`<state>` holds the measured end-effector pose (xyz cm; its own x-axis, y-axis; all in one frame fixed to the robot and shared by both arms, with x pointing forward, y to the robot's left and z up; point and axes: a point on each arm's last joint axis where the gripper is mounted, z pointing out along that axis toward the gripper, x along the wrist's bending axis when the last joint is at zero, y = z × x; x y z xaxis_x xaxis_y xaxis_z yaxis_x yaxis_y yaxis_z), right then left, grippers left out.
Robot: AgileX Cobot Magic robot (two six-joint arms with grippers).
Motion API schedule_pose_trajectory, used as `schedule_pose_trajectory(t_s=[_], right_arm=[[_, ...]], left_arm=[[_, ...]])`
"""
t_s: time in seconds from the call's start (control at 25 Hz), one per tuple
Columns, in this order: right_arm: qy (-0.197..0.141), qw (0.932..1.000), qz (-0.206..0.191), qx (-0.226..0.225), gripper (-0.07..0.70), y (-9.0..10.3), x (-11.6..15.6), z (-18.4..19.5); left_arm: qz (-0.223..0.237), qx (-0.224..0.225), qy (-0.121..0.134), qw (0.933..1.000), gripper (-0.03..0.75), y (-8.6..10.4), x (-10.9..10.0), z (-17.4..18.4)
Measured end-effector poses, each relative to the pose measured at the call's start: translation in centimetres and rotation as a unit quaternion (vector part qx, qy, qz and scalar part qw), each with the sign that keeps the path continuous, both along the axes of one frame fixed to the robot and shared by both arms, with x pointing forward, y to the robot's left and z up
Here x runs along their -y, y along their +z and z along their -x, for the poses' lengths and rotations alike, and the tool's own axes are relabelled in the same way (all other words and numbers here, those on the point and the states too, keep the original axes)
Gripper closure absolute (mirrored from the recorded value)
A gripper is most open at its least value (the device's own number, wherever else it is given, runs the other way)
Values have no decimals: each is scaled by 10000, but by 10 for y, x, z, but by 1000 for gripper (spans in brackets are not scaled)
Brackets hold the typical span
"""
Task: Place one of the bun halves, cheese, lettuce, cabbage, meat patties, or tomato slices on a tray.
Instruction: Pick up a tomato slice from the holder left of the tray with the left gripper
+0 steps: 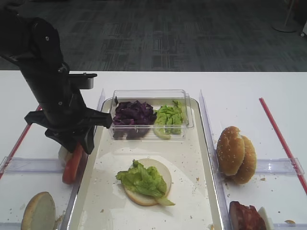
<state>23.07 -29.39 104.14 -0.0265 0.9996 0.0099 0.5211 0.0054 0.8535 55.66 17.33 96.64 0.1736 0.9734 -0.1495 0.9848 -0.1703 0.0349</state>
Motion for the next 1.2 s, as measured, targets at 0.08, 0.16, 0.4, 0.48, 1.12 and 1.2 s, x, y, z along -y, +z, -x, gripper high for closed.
schedule_pose_trajectory(t_s=[0.08,0.16,0.4,0.48,1.12,1.2], right_arm=[[5,10000,8,0,61,0,0,0],[10,10000,17,1,61,0,0,0],[10,10000,17,1,61,0,0,0],[10,10000,17,1,61,0,0,0],[10,10000,17,1,61,0,0,0],[10,10000,17,1,61,0,0,0]], left_arm=[[-6,-26,-5,10000,454,0,0,0],[-10,-52,-15,10000,454,2,0,0],[-3,-84,-47,10000,454,11,2,-3],[-4,-90,-50,9999,454,11,2,-3],[-33,-183,31,9998,474,5,2,-4],[-39,-173,32,9998,486,5,2,-4]])
